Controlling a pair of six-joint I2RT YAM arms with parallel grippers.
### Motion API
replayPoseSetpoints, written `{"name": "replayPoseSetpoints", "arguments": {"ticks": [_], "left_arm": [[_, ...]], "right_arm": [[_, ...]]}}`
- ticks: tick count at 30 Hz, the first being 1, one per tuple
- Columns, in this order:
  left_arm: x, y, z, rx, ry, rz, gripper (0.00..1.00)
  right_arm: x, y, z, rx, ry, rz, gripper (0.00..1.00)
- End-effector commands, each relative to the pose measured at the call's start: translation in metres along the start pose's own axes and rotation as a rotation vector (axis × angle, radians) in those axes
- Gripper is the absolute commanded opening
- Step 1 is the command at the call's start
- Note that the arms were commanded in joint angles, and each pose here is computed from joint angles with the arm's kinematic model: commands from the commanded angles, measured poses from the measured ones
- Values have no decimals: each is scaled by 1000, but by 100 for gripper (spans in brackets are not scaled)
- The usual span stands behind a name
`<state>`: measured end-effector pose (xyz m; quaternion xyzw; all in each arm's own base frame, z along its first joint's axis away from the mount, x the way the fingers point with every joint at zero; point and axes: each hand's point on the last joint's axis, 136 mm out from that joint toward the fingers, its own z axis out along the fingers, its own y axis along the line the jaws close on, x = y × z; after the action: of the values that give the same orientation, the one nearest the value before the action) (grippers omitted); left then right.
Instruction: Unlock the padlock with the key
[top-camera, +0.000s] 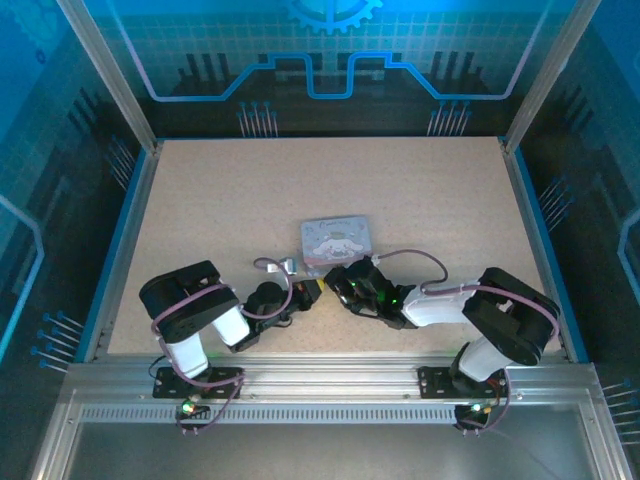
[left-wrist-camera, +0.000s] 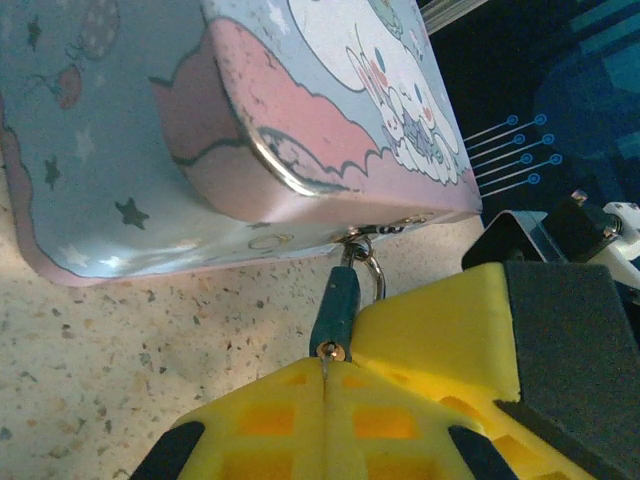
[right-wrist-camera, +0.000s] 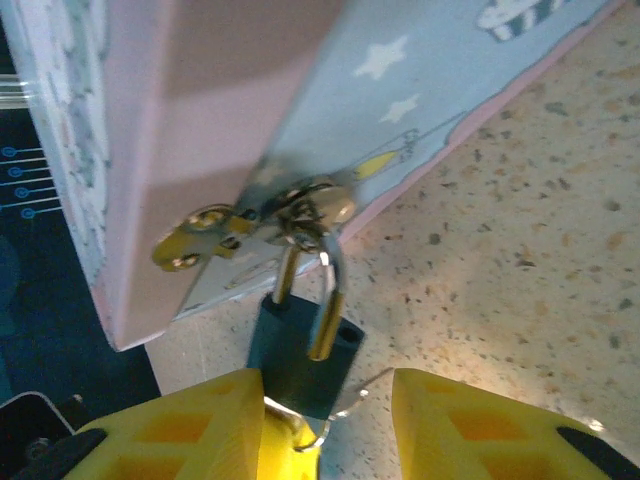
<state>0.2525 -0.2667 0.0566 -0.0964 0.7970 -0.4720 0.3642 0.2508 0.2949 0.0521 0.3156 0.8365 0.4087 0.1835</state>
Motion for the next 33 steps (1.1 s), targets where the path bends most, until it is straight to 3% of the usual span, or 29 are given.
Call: {"name": "replayPoseSetpoints", "arguments": {"ticks": [1, 4, 9, 14, 21, 24, 29, 33], "left_arm": [[-3, -21, -2, 72, -11, -55, 0], [-2, -24, -1, 81, -5, -74, 0], [-3, -27, -1, 89, -7, -85, 0], [0, -26, -2, 86, -3, -77, 0], [1, -29, -2, 89, -8, -39, 0], [2, -31, -2, 94, -5, -19, 6], [3, -32, -3, 100, -2, 13, 26], [1, -31, -7, 95, -16, 45, 36]], "right_arm": [[-6, 5, 5, -21, -33, 15, 38], [-7, 7, 9, -27, -42, -1, 33], [-7, 11, 10, -31, -45, -22, 13], [-12, 8, 2, -1, -80, -59, 2], [-23, 5, -17, 94, -133, -191, 0], [-25, 7, -23, 131, -131, -271, 0], [-22, 6, -26, 164, -98, -370, 0], [-23, 2, -27, 211, -56, -448, 0]]}}
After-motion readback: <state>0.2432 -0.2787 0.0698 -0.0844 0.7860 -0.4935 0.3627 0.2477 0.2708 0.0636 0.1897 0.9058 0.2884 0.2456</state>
